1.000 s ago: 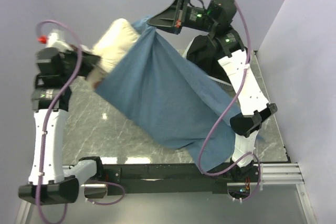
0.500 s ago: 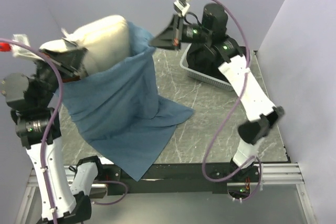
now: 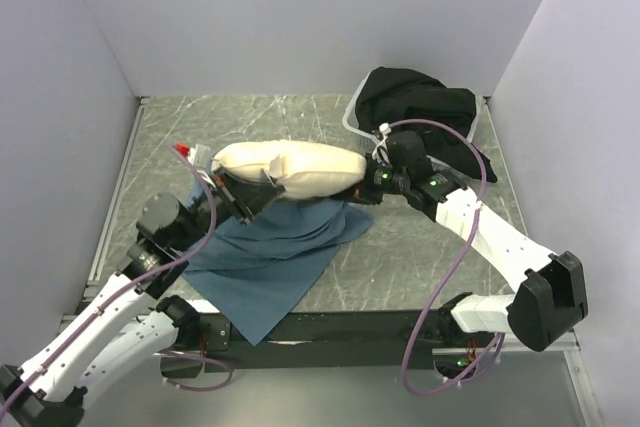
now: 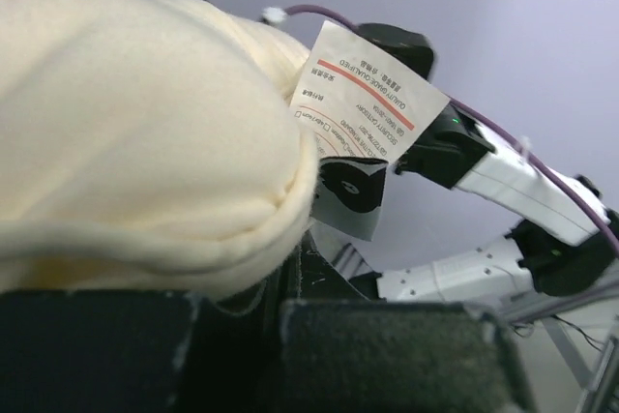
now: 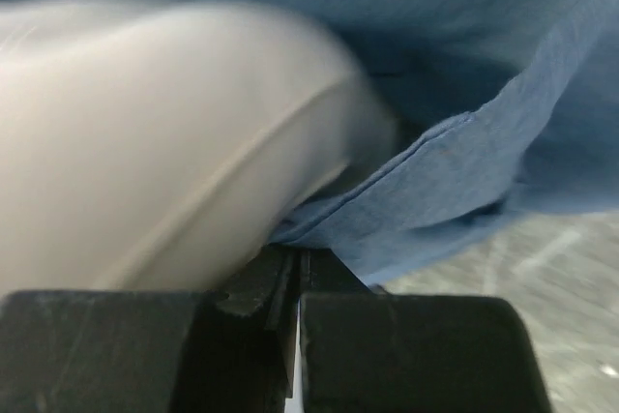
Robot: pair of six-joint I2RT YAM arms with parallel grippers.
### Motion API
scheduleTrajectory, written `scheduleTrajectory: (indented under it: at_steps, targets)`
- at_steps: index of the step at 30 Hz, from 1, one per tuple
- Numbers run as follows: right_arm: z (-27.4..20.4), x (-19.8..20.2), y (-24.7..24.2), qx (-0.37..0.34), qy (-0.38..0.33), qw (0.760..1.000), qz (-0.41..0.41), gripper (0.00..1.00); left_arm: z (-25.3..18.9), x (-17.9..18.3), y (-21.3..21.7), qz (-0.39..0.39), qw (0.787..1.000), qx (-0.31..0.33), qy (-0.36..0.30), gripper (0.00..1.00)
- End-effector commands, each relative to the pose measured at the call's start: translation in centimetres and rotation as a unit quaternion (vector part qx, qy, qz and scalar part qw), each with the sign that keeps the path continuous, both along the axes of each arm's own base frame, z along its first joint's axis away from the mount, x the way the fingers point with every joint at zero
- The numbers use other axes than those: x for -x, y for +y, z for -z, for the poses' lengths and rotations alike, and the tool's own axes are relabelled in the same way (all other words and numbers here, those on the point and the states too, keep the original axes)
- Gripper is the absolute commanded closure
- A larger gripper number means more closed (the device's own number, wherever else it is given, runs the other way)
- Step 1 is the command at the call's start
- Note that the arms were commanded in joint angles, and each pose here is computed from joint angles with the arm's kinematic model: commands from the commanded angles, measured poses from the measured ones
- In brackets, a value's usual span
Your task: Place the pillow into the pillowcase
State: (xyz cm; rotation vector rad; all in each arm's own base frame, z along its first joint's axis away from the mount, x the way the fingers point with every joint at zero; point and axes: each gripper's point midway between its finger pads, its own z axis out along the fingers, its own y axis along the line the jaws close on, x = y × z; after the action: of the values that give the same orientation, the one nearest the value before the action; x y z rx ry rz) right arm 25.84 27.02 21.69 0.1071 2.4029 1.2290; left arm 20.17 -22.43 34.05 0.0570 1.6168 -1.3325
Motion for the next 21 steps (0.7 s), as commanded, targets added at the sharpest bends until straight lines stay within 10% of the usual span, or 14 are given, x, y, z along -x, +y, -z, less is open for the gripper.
scheduleTrajectory:
  at_steps: [1, 8, 12, 16, 21]
  targets:
    - [-2.5, -3.2, -1.9, 0.02, -0.087, 0.994, 0.056, 1.0, 6.4, 2.4, -2.8, 0.045, 0.993, -0.014, 0.109, 0.99]
    - [-6.9, -7.0, -0.4, -0.009, -0.102, 0.993, 0.057, 1.0, 6.4, 6.9, -6.7, 0.103, 0.987, -0.061, 0.111, 0.98]
    - [-12.3, -8.8, 1.4, -0.044, -0.127, 0.99, 0.038, 1.0, 4.7, 6.9, -8.1, 0.108, 0.986, -0.077, 0.103, 0.82]
    - [-14.5, -9.5, 1.7, -0.041, -0.137, 0.989, 0.032, 1.0, 3.1, 7.0, -9.9, 0.132, 0.985, -0.072, 0.091, 0.43]
    - [-12.6, -8.8, 1.5, -0.036, -0.128, 0.991, 0.026, 1.0, -1.6, 8.7, -11.6, 0.19, 0.979, -0.044, 0.054, 0.26]
